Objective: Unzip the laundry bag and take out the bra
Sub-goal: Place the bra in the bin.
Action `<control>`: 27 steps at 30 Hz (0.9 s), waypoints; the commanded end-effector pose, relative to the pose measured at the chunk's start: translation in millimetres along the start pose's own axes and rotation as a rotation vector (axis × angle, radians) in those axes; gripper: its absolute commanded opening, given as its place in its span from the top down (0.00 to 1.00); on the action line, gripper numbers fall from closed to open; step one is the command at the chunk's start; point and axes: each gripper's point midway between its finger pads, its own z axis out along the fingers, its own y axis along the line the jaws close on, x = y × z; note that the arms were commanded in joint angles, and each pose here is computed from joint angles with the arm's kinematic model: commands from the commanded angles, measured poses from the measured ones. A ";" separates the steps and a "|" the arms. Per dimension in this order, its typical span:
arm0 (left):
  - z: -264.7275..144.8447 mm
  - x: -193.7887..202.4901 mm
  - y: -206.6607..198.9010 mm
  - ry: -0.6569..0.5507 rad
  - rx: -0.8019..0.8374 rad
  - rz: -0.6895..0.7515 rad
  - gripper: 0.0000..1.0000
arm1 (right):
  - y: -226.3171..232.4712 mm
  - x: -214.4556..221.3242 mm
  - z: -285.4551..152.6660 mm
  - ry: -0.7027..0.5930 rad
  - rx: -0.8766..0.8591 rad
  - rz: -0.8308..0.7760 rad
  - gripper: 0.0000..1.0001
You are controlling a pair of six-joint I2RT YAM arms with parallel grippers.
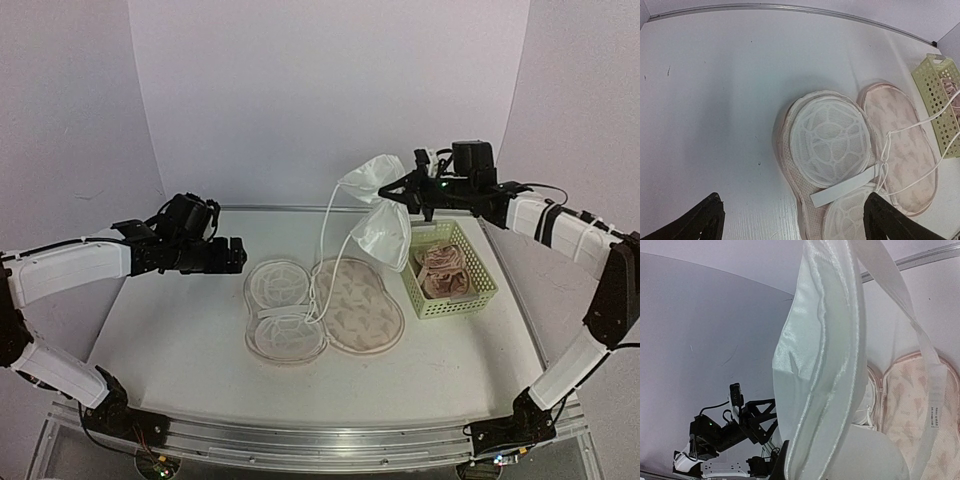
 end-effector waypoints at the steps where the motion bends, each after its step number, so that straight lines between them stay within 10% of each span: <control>1: -15.2 -26.5 -4.1 -0.079 0.013 -0.006 0.03 | 51.2 -34.4 -48.4 -0.119 -0.072 -0.101 1.00; 14: -8.3 -23.2 -4.6 -0.062 0.008 0.006 0.03 | 126.2 -98.2 -154.8 -0.402 -0.067 -0.262 1.00; 27: -9.4 -24.5 -5.4 -0.066 0.011 0.019 0.03 | 94.4 -125.6 -204.8 -0.616 0.276 -0.384 1.00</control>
